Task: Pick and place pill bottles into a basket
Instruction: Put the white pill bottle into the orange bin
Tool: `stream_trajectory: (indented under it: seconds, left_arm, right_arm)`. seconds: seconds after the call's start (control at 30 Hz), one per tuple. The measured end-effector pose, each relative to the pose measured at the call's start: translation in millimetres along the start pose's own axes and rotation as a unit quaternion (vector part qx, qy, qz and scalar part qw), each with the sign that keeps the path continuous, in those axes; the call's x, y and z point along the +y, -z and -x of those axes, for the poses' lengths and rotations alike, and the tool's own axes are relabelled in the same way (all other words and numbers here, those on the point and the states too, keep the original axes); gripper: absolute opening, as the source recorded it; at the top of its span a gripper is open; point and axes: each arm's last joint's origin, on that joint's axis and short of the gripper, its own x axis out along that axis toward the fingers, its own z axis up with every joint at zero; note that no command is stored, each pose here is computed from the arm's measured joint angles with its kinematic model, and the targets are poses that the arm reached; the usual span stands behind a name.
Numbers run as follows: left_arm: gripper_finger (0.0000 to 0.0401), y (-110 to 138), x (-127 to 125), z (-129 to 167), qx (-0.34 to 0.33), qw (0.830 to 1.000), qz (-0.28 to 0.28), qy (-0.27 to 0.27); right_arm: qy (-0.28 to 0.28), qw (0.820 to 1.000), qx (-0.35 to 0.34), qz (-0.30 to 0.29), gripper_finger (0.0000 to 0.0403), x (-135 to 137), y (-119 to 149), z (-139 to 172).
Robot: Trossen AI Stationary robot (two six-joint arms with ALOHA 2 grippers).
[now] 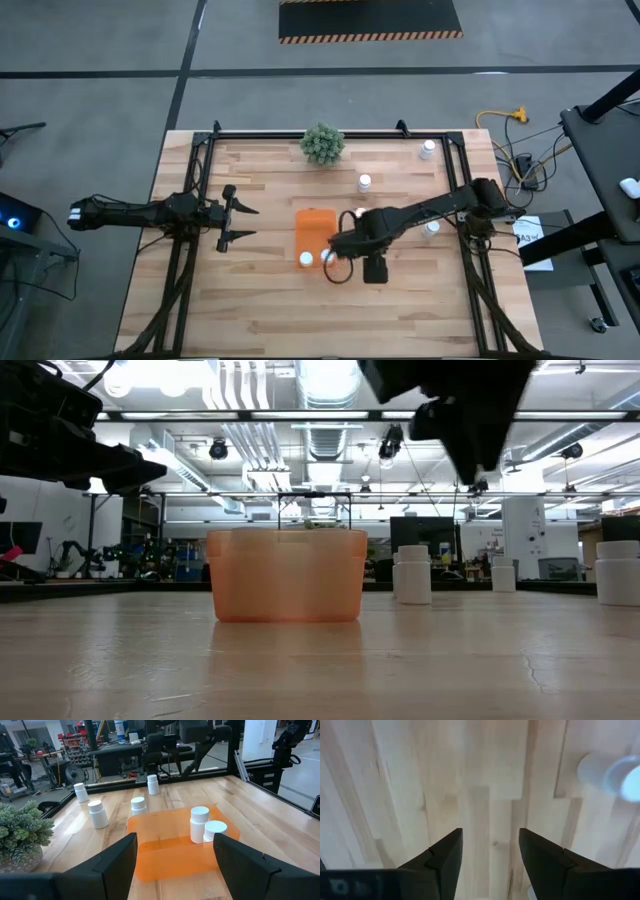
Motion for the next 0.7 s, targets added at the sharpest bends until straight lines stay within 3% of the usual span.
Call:
stream_trajectory:
  seconds: [0.2,0.37,0.53,0.7]
  left_arm:
    - [0.0245,0,0,0,-0.001,1.0,0.0,0.0]
    - [0.0245,0,0,0,-0.001,1.0,0.0,0.0]
    - [0.0245,0,0,0,-0.001,1.0,0.0,0.0]
    - [0.0245,0,0,0,0.0,1.0,0.0,0.0]
  right_arm:
    - [0.046,0.997,0.012,-0.054,0.0173,0,36,-11]
    - [0.045,0.986,-0.015,-0.16,0.0171,-23,77,-8]
    - [0.043,0.947,-0.051,-0.314,0.0171,-65,125,-3]
    - [0.013,0.9,-0.082,-0.428,0.0171,-93,165,-1]
